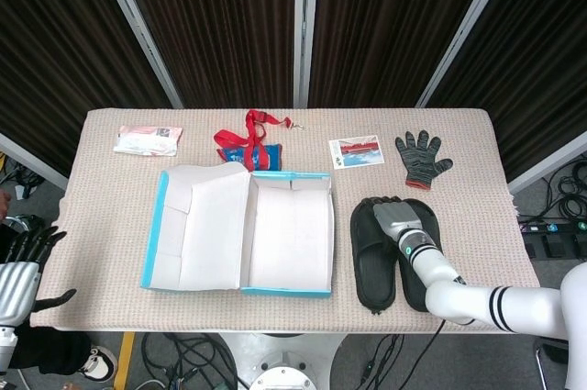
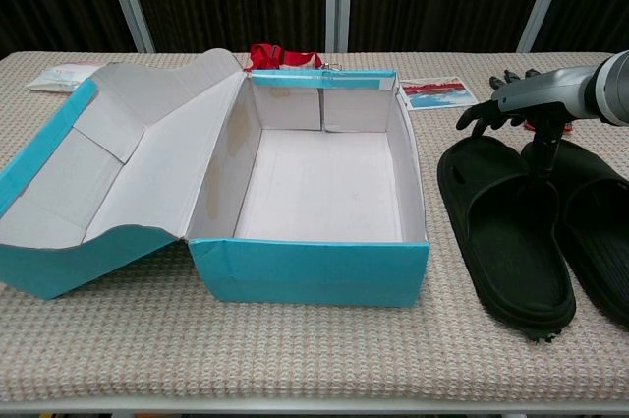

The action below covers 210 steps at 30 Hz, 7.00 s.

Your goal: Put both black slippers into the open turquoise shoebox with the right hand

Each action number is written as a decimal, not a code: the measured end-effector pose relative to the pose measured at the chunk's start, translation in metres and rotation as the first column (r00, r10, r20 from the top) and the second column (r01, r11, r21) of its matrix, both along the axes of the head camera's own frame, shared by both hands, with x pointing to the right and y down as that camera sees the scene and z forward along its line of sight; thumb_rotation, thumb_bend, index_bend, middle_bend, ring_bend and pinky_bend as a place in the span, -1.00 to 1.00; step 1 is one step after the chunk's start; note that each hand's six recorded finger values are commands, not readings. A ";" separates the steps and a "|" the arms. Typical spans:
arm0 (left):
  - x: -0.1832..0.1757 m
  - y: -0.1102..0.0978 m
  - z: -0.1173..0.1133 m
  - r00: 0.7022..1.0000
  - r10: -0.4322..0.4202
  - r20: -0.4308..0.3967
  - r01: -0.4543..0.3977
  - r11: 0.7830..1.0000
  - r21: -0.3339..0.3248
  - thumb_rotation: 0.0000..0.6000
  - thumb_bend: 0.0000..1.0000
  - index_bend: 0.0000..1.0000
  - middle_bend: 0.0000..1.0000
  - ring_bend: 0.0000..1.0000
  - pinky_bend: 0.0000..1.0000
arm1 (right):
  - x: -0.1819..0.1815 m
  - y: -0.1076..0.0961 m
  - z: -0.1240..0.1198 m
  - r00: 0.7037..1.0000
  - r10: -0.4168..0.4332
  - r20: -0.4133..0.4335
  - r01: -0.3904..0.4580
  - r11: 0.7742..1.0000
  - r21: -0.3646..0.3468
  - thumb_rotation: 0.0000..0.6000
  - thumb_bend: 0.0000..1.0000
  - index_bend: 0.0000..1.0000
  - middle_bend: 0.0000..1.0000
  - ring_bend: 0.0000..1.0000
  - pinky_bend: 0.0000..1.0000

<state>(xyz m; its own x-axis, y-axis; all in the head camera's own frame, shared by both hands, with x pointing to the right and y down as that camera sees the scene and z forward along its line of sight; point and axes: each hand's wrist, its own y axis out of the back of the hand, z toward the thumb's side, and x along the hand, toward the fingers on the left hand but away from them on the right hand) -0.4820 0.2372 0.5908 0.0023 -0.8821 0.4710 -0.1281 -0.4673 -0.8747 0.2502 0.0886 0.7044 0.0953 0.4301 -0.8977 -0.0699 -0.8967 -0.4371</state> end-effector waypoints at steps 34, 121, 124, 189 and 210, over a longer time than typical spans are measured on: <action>-0.003 0.001 0.005 1.000 -0.001 -0.006 0.001 0.998 -0.057 1.00 -0.88 -0.75 -0.84 -1.00 -0.90 | 0.015 -0.015 -0.012 1.000 0.030 -0.009 -0.028 0.990 0.140 1.00 -0.68 -0.03 -0.13 -0.81 -0.92; -0.055 0.011 0.014 0.997 -0.056 0.053 0.058 0.998 -0.038 1.00 -0.89 -0.75 -0.84 -1.00 -0.90 | -0.172 -0.042 0.033 0.172 0.463 0.869 -0.426 0.831 -0.358 1.00 -0.82 0.05 -0.09 -0.73 -0.61; -0.057 0.013 0.015 0.997 -0.056 0.053 0.058 0.997 -0.042 1.00 -0.89 -0.75 -0.84 -1.00 -0.90 | -0.177 -0.042 0.037 0.182 0.464 0.867 -0.420 0.834 -0.358 1.00 -0.82 0.05 -0.09 -0.73 -0.60; -0.053 0.013 0.024 0.998 -0.052 0.035 0.054 0.996 -0.068 1.00 -0.89 -0.75 -0.84 -1.00 -0.90 | -0.134 -0.036 0.051 0.497 0.278 0.822 -0.259 0.952 -0.165 1.00 -1.00 -1.00 -0.78 -1.00 -0.77; -0.043 0.011 0.012 0.999 -0.041 0.021 0.041 0.999 -0.030 1.00 -0.89 -0.75 -0.83 -1.00 -0.90 | -0.019 -0.068 -0.058 0.570 0.133 0.810 -0.348 0.933 0.091 1.00 -1.00 -1.00 -0.77 -1.00 -0.79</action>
<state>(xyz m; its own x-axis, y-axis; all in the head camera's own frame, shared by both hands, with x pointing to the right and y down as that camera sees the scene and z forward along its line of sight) -0.5249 0.2480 0.6031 -0.0435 -0.8666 0.4970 -0.1297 -0.4884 -0.8629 0.2313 0.0205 0.6465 0.5726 0.7140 -0.4030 0.5974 -0.7000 -0.3914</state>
